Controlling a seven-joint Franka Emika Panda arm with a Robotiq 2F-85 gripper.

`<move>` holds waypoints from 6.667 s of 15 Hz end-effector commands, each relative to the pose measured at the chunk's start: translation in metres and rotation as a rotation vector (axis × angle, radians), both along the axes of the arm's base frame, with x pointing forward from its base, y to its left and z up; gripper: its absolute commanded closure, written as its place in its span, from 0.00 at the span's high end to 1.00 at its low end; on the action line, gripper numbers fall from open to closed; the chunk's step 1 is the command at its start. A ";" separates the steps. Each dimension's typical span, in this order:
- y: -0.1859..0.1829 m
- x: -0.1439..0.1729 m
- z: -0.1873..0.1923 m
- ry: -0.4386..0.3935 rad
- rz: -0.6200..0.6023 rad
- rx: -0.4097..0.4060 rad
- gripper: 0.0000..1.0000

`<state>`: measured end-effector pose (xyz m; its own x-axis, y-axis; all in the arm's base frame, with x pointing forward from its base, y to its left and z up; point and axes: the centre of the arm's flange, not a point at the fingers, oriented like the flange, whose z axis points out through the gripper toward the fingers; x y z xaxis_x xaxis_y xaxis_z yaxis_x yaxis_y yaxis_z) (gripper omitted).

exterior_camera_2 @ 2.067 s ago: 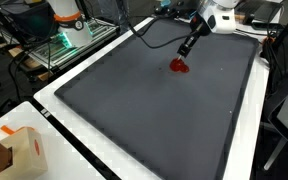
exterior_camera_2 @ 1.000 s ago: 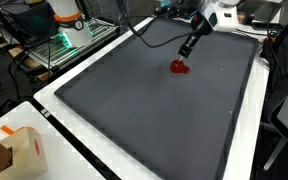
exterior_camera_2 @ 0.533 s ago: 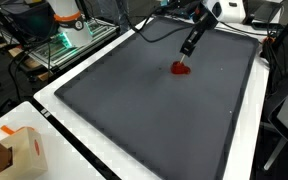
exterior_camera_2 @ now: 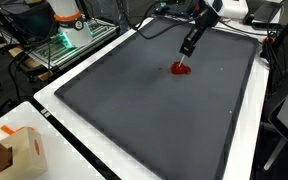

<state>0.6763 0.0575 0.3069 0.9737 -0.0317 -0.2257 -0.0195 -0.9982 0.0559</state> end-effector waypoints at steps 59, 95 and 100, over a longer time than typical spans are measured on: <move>-0.077 -0.001 -0.015 -0.129 0.339 0.937 0.03; -0.087 -0.007 -0.028 -0.061 -0.046 0.828 0.03; -0.079 -0.006 0.006 -0.034 -0.089 0.702 0.03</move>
